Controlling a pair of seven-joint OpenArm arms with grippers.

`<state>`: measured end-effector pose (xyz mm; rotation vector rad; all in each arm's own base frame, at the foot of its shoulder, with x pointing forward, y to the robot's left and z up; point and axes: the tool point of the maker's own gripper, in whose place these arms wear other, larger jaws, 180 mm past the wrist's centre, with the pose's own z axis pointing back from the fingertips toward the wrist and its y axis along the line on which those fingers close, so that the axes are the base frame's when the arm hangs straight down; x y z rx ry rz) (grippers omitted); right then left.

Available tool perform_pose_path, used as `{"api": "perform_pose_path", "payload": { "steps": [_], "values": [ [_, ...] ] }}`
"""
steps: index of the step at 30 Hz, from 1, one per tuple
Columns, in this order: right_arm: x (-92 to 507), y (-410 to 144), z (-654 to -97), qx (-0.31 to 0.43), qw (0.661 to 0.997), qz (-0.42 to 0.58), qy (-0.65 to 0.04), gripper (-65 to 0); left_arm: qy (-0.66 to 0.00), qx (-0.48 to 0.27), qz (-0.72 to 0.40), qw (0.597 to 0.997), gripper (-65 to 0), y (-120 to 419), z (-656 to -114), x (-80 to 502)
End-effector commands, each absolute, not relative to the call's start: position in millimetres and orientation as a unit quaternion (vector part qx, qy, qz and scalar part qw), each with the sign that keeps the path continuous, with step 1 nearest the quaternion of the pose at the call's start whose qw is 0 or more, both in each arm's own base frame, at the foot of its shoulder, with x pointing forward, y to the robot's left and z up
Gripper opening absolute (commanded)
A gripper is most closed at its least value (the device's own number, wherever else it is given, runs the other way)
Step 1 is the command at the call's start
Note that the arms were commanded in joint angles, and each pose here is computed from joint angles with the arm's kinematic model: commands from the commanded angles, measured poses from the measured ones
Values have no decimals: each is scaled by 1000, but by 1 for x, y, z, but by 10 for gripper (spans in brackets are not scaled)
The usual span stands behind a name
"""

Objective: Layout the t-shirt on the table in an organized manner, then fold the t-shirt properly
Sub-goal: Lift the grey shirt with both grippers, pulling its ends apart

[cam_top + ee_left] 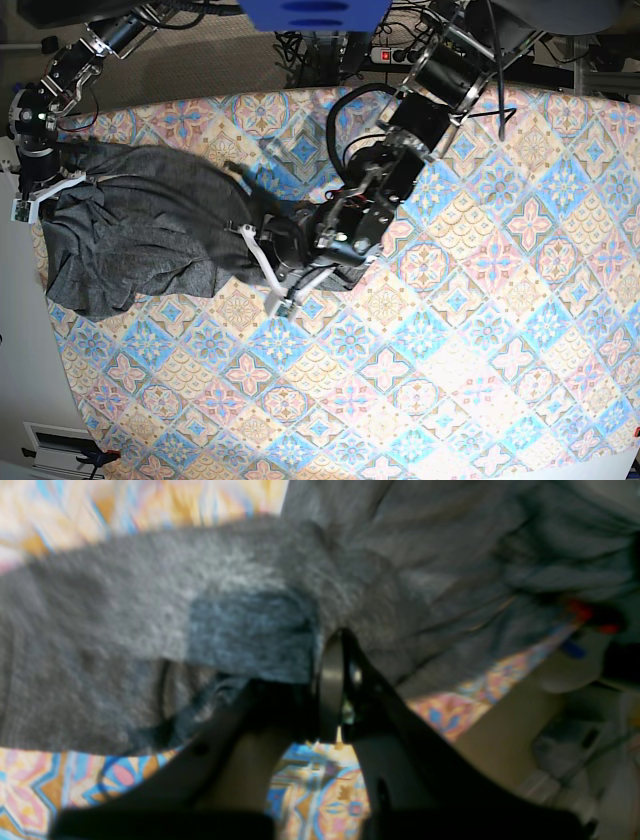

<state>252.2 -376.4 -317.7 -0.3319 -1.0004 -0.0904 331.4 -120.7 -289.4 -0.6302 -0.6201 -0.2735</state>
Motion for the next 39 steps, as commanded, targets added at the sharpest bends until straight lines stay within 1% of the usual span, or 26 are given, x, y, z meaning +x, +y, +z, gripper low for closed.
{"api": "perform_pose_path", "payload": {
  "steps": [1, 7, 10, 13, 18, 21, 24, 28, 29, 35, 37, 39],
  "values": [
    [260, -381, -297, -169, 845, -39, -505, -650, -322, -325, -137, 879, -650, -124, -267, 336],
    [260, -382, -296, -170, 844, -39, -506, -650, -300, -357, -141, 873, -650, -102, -264, 325],
    [256, -385, -295, -174, 844, -41, -505, -650, -321, -360, -153, 862, -650, -82, -246, 322],
    [245, -401, -276, -204, 830, -57, -515, -650, -349, -382, -132, 846, -650, -62, -220, 325],
    [249, -397, -247, -226, 810, -42, -539, -650, -359, -416, -76, 832, -650, -39, -204, 335],
    [259, -394, -232, -228, 796, -38, -559, -650, -350, -415, -74, 836, -650, -25, -201, 335],
    [266, -392, -222, -230, 787, -37, -572, -650, -352, -415, -79, 835, -650, -12, -185, 336],
    [291, -389, -194, -229, 762, -31, -605, -650, -380, -406, -74, 828, -650, 4, -165, 351],
    [299, -387, -185, -229, 756, -22, -613, -650, -389, -393, -71, 830, -650, 13, -162, 357],
    [362, -346, -134, -198, 715, 44, -669, -650, -386, -377, -29, 841, -650, 38, -156, 407],
    [383, -342, -126, -201, 713, 57, -669, -650, -383, -373, -16, 845, -650, 45, -153, 424],
    [402, -345, -125, -210, 720, 57, -659, -650, -374, -369, 1, 851, -650, 52, -155, 439]
  ]
}}
